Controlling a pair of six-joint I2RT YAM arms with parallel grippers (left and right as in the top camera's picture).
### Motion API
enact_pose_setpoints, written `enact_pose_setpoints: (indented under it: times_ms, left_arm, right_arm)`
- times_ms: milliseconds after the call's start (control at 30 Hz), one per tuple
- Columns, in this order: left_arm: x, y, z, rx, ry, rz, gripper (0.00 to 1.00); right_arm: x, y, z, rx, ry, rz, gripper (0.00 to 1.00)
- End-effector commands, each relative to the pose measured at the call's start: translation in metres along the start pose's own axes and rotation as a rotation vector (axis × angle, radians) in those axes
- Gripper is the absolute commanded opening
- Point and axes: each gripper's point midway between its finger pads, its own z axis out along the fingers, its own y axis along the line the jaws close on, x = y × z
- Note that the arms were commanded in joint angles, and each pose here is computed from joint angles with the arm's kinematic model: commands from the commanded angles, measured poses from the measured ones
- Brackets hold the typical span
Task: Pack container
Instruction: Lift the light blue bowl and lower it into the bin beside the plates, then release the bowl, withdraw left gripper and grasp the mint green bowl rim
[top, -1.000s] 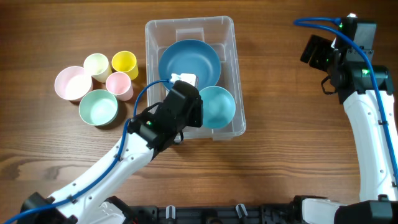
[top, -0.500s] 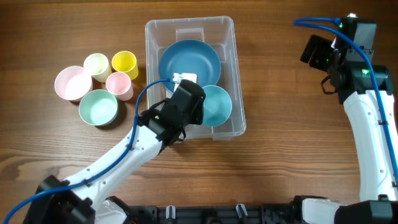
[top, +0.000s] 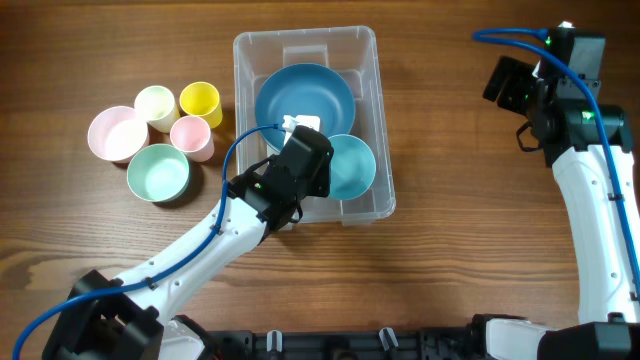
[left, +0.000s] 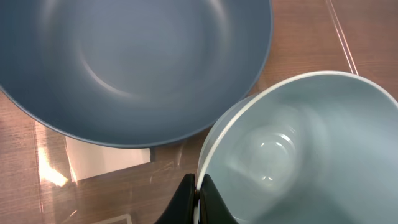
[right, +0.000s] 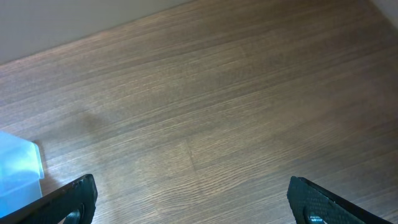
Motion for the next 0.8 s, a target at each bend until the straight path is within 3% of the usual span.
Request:
enact_pose_setpoints:
  times_ms: [0, 600, 700, 767]
  left_arm:
    - [-0.003, -0.010, -0.001, 0.055, 0.008, 0.018, 0.04]
    - [0.013, -0.008, 0.018, 0.031, 0.065, 0.029, 0.04]
    - [0.012, -0.008, 0.018, 0.033, 0.062, 0.028, 0.27]
    - [0.011, -0.009, 0.018, 0.035, 0.058, 0.028, 0.30]
  right_arm:
    - [-0.003, -0.001, 0.000, 0.011, -0.007, 0.012, 1.00]
    - [-0.003, -0.001, 0.000, 0.011, -0.007, 0.012, 1.00]
    - [-0.003, -0.001, 0.000, 0.011, -0.007, 0.012, 1.00]
    - [-0.003, -0.001, 0.000, 0.012, -0.007, 0.012, 1.00]
